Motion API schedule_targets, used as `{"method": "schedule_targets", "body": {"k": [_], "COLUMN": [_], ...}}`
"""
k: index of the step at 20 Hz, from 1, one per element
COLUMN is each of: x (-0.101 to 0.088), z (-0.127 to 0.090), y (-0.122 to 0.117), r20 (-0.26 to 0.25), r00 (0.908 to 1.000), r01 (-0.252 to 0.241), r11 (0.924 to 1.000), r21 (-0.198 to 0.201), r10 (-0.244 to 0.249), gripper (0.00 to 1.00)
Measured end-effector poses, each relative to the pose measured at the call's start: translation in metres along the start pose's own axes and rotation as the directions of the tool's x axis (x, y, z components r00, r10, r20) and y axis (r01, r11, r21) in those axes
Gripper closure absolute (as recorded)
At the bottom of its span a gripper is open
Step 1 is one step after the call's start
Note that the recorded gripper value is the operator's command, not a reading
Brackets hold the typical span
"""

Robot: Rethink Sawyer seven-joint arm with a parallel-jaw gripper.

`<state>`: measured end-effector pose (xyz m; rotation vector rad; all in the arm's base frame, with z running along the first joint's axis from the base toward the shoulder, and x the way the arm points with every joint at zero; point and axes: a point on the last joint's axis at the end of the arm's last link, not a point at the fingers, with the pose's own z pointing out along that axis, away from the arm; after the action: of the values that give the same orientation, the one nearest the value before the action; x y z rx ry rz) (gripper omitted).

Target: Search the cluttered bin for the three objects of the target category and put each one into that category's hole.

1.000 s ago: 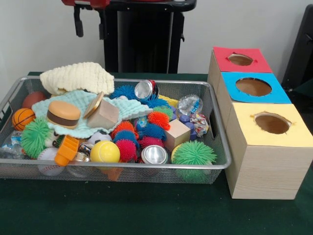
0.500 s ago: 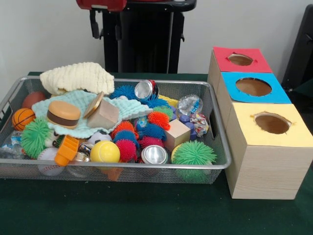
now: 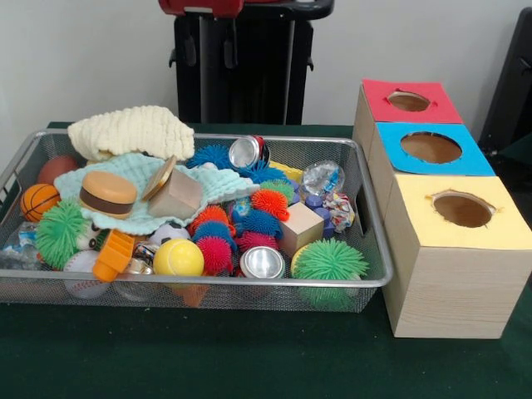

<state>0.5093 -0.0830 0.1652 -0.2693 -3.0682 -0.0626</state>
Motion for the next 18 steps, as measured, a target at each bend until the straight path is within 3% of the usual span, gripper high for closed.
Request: {"method": "schedule_targets", "body": {"k": [7, 12, 18], "x": [0.007, 0.016, 0.027], "z": [0.009, 0.025, 0.046], "y": [0.047, 0.087, 0.115], "r20": [0.003, 0.044, 0.069], "r00": [0.9982, 0.9944, 0.9923], "r01": [0.06, 0.095, 0.102], "r11": [0.9981, 0.9953, 0.9946], "r21": [0.015, 0.017, 0.02], "r10": [-0.06, -0.096, -0.103], "gripper": [0.0, 0.0, 0.0]}}
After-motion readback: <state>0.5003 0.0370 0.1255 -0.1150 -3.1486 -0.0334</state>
